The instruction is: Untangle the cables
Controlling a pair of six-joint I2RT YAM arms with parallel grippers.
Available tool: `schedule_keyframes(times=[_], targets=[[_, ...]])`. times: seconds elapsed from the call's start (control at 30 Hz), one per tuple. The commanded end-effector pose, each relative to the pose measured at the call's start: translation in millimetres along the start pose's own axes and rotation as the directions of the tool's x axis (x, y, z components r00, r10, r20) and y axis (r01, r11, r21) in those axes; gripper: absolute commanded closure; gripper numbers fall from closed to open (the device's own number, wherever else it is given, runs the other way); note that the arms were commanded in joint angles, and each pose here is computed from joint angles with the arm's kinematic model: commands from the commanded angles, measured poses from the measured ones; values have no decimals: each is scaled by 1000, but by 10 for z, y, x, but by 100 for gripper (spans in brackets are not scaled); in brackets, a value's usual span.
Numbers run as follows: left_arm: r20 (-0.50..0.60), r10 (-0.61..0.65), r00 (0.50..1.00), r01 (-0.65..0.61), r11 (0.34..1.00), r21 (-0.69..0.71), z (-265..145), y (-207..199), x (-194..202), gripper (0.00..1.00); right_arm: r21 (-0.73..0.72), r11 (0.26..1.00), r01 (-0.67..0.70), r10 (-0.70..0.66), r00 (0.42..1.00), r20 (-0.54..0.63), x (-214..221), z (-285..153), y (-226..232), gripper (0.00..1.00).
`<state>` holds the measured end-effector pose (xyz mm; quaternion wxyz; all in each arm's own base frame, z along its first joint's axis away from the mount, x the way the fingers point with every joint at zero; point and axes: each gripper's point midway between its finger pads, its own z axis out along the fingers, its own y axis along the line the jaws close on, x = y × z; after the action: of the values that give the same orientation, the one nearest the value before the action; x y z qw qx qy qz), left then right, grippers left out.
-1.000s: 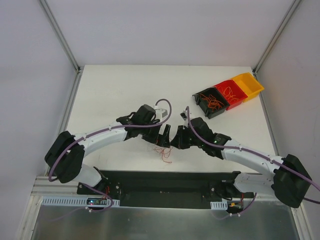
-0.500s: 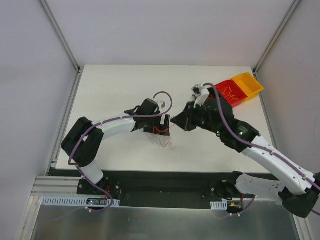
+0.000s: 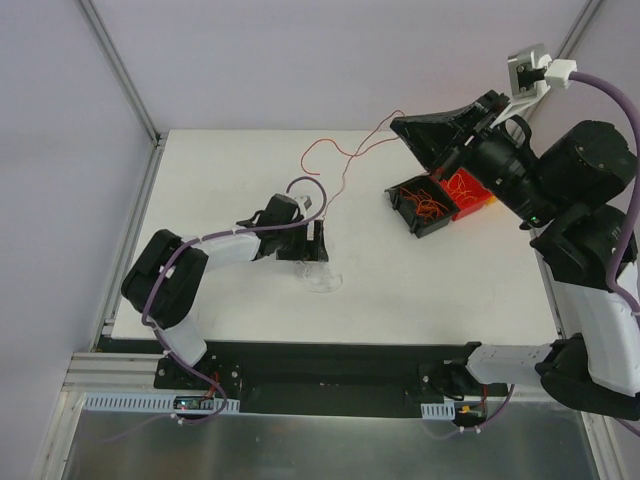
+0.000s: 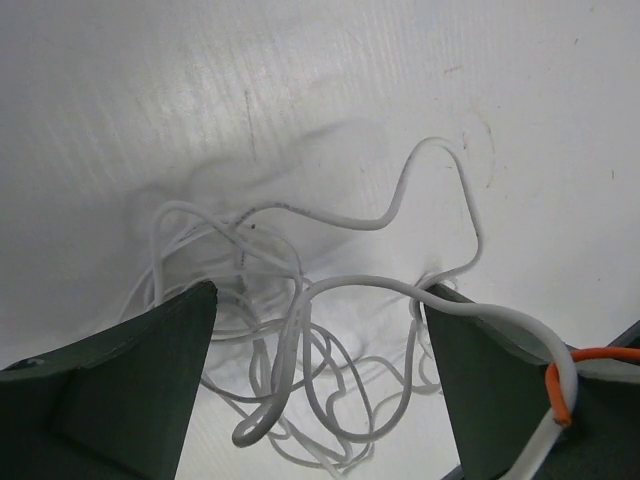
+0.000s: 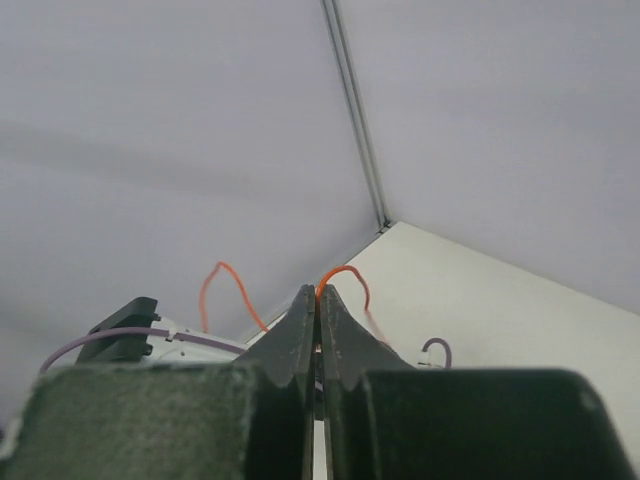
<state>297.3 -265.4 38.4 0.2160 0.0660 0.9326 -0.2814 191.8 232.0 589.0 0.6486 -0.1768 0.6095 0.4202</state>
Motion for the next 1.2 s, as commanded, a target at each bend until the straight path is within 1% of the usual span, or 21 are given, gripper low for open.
schedule_keyframes(times=[0.0, 0.1, 0.17, 0.23, 0.3, 0.43, 0.57, 0.67, 0.77, 0.83, 0.93, 1.0, 1.07, 1.17], targets=[[27, -14, 1000, 15, 1000, -16, -152, 108, 21, 15, 45, 994, 98, -97, 995, -20, -26, -15, -113, 100], [72, 4, 997, -5, 1000, 23, -339, 4, -46, 15, 164, 978, 130, -129, 991, -19, 6, -129, -352, 100], [108, 23, 994, -29, 998, 49, -471, -80, -95, 14, 219, 964, 149, -145, 989, -34, 79, -217, -479, 100], [144, 43, 989, -50, 998, 46, -569, -101, -148, 13, 247, 957, 151, -151, 988, -19, 45, -343, -518, 100], [155, 54, 986, -60, 998, 29, -607, -55, -179, 13, 250, 957, 145, -158, 987, 32, -115, -549, -480, 100], [143, 7, 990, -6, 1000, -6, -563, 127, -178, 13, 294, 944, 153, -199, 971, 133, -455, -948, -473, 100], [151, -13, 988, 14, 1000, -8, -570, 159, -214, 14, 361, 917, 173, -250, 951, 180, -636, -1246, -548, 100], [181, -8, 984, 8, 1000, 0, -640, 109, -286, 13, 402, 896, 190, -272, 949, 158, -593, -1269, -640, 100], [189, -2, 982, 3, 1000, -3, -657, 94, -341, 13, 400, 896, 194, -276, 948, 157, -584, -1247, -640, 100], [187, -9, 982, 6, 1000, 20, -672, 39, -356, 13, 393, 896, 207, -287, 945, 157, -576, -1199, -634, 100], [185, -26, 982, 8, 996, 94, -768, -140, -376, 13, 436, 864, 251, -322, 942, 96, -476, -1106, -755, 100], [199, -33, 980, 0, 986, 164, -910, -329, -423, 11, 479, 831, 283, -344, 938, 42, -362, -1059, -881, 100], [213, -34, 976, -18, 971, 237, -1139, -543, -466, 8, 525, 791, 314, -363, 932, -11, -244, -1015, -1020, 100], [304, 9, 953, -106, 947, 304, -1603, -865, -638, 3, 565, 747, 349, -378, 923, -70, -76, -933, -1172, 100]])
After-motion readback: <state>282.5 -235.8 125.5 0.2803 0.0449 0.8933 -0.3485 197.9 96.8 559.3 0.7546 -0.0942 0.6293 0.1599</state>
